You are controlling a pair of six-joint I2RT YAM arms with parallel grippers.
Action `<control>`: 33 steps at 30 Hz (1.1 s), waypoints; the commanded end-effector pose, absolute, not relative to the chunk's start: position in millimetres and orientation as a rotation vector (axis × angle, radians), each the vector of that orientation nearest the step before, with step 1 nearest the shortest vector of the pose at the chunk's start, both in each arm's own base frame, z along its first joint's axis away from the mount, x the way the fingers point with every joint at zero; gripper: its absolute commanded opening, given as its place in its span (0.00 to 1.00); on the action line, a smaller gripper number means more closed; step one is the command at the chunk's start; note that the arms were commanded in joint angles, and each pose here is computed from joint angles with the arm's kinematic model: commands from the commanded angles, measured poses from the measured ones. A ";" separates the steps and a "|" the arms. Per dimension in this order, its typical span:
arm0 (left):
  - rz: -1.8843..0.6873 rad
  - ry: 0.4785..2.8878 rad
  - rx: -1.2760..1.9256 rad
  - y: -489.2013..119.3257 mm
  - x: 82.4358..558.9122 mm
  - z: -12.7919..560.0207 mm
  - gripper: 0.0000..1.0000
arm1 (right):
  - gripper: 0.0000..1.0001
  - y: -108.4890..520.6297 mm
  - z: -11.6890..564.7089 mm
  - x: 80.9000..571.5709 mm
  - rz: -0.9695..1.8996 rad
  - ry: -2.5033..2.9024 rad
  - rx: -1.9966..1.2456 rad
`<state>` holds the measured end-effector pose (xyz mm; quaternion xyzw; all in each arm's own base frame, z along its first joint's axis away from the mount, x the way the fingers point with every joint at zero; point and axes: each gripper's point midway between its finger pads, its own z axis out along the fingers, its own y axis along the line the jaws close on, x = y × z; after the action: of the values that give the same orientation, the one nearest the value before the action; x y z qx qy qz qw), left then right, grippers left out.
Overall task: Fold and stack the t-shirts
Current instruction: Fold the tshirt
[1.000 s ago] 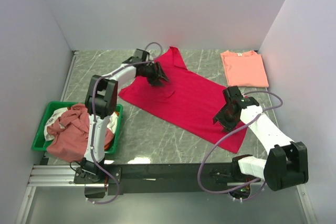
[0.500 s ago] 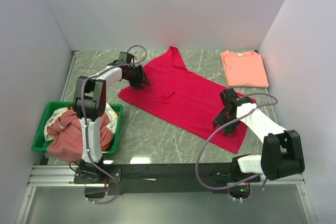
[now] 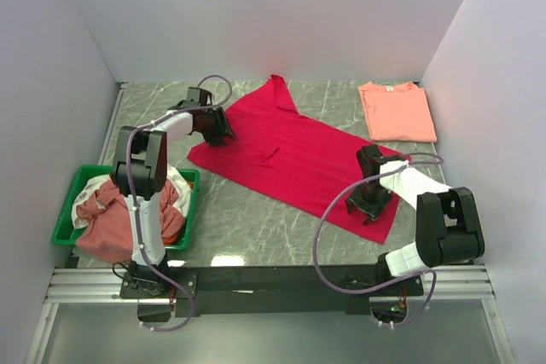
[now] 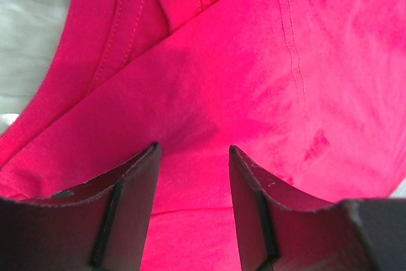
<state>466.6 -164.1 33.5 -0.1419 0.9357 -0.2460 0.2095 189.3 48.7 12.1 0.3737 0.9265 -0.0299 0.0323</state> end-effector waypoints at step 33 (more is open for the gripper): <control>-0.440 2.584 -0.589 -90.9 491.3 22.6 0.55 | 0.40 34.2 7.0 236.2 -0.072 2.786 1.067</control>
<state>501.6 -100.0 35.1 -0.2110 0.9276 -0.1874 0.2449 235.4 39.3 11.7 0.3594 0.9305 -0.0145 0.0700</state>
